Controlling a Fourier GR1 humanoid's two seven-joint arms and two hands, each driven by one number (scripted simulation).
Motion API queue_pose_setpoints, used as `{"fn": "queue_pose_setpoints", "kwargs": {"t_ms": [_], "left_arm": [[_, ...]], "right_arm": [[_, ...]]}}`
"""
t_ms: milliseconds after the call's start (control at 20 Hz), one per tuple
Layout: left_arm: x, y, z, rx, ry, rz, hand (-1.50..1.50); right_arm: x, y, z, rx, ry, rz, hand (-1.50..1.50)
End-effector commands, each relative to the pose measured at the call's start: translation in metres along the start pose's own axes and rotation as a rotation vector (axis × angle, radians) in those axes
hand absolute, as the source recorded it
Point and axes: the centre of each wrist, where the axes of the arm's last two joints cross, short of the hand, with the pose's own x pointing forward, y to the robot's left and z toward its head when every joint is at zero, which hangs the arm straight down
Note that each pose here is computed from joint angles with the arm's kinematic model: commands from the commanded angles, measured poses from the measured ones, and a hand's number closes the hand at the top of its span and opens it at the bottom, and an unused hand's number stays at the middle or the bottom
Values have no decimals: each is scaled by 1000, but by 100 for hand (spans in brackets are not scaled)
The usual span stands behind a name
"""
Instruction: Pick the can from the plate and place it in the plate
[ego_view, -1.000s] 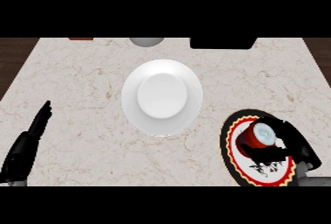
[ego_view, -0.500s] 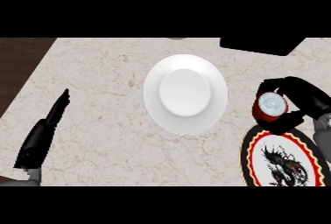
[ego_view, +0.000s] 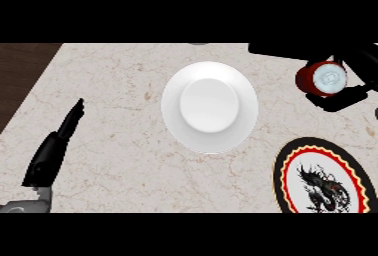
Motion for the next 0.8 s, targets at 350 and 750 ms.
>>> {"fn": "queue_pose_setpoints", "kwargs": {"t_ms": [350,750], "left_arm": [[-14,9,1,51,61,-7,0],[-19,21,9,87,97,-10,0]], "right_arm": [[-3,-16,-51,-84,-509,-228,150],[59,12,-120,33,-659,-308,150]]}}
